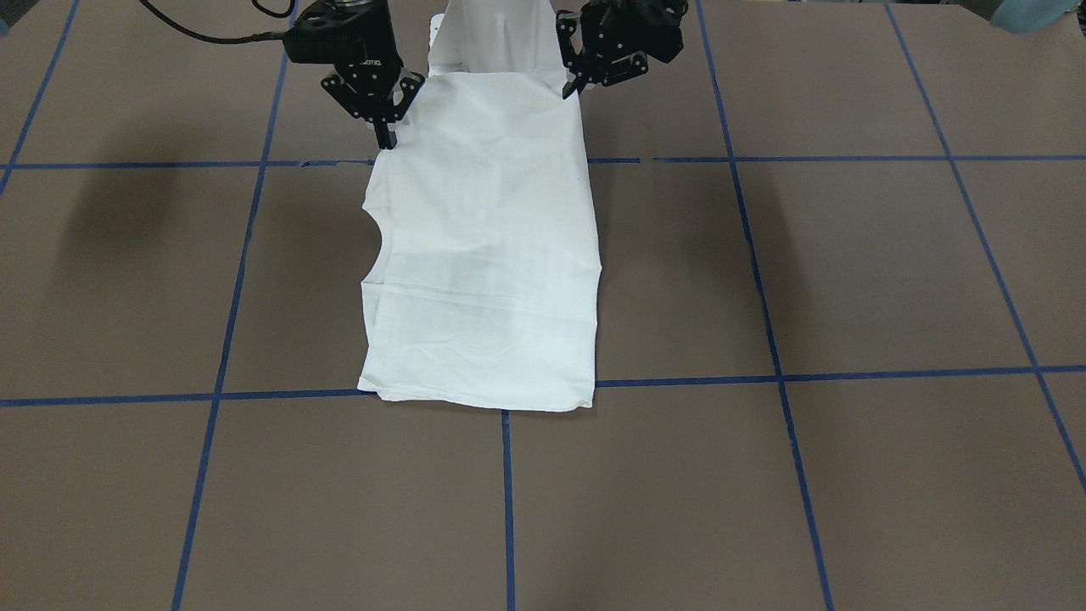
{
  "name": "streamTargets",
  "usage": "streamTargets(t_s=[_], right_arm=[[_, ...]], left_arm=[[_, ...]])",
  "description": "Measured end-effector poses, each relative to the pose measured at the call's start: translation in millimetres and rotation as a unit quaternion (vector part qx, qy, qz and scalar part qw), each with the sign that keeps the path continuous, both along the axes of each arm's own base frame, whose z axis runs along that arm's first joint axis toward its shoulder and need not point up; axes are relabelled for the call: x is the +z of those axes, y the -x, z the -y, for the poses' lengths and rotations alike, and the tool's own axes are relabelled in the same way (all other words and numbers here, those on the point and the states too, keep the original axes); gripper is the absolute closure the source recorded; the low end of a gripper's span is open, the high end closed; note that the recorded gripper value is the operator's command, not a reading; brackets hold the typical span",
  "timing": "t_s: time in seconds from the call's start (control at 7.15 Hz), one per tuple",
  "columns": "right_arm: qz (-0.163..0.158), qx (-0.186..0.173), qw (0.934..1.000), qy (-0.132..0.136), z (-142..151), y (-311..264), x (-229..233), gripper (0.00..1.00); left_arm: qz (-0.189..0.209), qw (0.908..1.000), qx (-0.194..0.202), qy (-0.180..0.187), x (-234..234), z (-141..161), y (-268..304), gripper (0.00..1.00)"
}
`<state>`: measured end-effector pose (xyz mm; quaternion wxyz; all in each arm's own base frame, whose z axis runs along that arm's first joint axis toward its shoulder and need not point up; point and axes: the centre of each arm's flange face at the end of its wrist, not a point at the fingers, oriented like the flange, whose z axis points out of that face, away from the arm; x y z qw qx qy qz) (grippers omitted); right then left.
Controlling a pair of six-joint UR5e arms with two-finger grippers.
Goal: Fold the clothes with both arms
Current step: 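Lift the near edge with both grippers and fold it toward the far edge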
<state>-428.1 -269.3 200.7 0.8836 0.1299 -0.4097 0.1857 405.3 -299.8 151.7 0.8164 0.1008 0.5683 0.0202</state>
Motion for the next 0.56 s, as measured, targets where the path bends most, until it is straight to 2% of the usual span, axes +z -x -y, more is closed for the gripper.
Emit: streamTargets(t_s=[0.56], right_arm=[[-0.031,0.031,0.999,0.003,63,23,3,1.0]], left_arm=[[0.06,0.9966,-0.05,-0.028,4,111,-35,1.0]])
